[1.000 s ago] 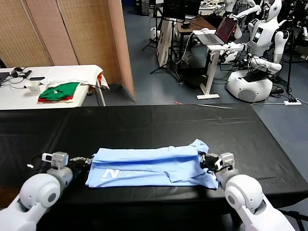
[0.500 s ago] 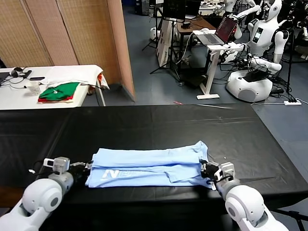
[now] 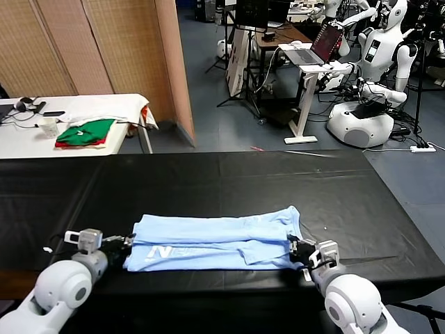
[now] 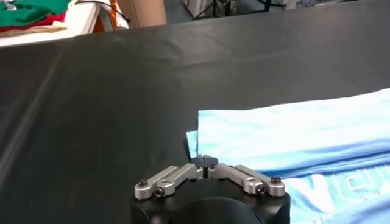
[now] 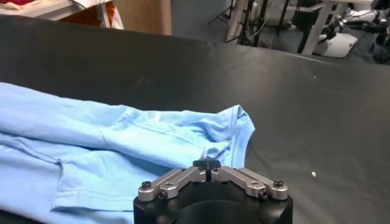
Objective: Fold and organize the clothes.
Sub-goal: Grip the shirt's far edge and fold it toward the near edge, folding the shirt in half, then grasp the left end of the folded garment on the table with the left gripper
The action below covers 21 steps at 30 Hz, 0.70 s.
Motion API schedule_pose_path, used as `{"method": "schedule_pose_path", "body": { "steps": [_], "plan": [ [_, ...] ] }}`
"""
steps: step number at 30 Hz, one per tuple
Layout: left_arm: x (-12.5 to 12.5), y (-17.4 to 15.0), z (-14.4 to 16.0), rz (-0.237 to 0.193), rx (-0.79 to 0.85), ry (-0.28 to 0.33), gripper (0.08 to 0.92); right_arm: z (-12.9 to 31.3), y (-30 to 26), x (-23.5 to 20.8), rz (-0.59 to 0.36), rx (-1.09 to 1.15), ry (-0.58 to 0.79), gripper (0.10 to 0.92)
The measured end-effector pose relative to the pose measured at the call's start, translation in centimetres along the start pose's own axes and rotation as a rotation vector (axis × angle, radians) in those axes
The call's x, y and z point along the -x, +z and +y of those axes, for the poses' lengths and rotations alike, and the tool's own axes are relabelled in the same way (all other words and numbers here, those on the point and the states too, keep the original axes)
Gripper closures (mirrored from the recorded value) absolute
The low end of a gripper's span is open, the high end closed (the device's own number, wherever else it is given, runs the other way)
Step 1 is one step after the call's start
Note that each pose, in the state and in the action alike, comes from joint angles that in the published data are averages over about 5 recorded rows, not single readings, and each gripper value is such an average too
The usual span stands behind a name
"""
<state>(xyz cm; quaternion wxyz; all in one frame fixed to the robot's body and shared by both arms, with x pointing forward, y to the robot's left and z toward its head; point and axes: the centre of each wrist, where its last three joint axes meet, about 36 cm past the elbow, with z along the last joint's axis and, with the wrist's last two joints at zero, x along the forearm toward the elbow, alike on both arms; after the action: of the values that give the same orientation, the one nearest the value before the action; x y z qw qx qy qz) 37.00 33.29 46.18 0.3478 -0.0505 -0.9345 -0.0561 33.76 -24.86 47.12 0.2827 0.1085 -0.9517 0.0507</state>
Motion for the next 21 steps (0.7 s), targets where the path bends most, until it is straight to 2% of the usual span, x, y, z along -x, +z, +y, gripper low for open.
{"method": "schedule_pose_path", "body": {
  "steps": [3,5,8,11,14,17,21],
  "plan": [
    [-0.5,-0.2,-0.2,-0.010,-0.001,-0.014,0.713,0.1,-0.5,-0.7,-0.017,0.019,-0.018,0.383],
    [-0.9,-0.4,-0.4,-0.017,-0.001,-0.019,0.583,-0.1,-0.9,-1.0,-0.034,0.032,-0.021,0.255],
    [-1.6,-0.8,-0.7,-0.033,0.002,-0.017,0.394,-0.6,-1.5,-0.8,-0.056,0.055,-0.006,0.142],
    [-2.1,-1.2,-0.7,-0.066,0.001,-0.022,0.218,-1.3,-1.9,0.0,-0.069,0.082,0.023,0.119],
    [-2.1,-1.6,-0.6,-0.122,-0.011,-0.038,0.117,-1.9,-2.1,1.4,-0.073,0.102,0.052,0.116],
    [-1.6,-2.0,-0.6,-0.172,-0.038,-0.042,0.097,-2.2,-2.2,3.0,-0.077,0.115,0.073,0.115],
    [-0.4,-2.1,-0.6,-0.199,-0.083,-0.028,0.093,-2.5,-2.1,4.9,-0.088,0.131,0.087,0.115]
  ]
}}
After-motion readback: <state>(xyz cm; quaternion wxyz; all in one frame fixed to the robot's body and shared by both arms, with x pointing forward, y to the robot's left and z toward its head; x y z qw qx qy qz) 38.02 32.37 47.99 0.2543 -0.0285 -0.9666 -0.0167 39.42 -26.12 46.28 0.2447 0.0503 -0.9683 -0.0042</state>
